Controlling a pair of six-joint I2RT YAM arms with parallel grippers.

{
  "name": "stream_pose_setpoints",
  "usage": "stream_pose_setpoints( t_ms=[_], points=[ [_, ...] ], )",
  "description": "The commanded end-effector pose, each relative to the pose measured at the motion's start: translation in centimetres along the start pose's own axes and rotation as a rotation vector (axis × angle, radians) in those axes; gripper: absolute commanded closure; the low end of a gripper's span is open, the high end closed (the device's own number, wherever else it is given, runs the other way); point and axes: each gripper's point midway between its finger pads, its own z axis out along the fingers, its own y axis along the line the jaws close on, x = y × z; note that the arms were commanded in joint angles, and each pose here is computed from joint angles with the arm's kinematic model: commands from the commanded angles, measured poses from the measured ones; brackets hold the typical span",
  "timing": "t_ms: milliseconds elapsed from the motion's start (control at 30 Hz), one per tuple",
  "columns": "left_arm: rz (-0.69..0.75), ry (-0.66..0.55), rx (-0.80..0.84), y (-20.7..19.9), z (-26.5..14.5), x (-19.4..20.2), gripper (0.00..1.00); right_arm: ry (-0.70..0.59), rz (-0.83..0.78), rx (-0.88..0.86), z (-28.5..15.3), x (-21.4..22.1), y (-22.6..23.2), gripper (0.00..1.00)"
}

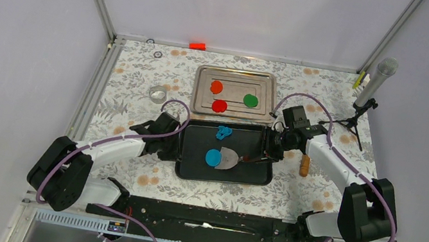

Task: Roll out the dumpling wrappers from the dough
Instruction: Scoop the dumpling wrapper from the work surface.

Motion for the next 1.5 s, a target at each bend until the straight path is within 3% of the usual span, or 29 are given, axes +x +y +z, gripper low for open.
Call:
stream_pose_setpoints(
  t_ms=[0,1467],
  points=[
    [0.043,0.082,-0.001,0.5,-0.1,2.4,1.00,0.035,0.018,0.103,0.8,1.3,-2.5,1.00],
    [0.050,0.075,0.006,0.3,-0.3,2.5,1.00,0.069,-0.002,0.054,3.1,2.5,-2.0,1.00]
  ],
)
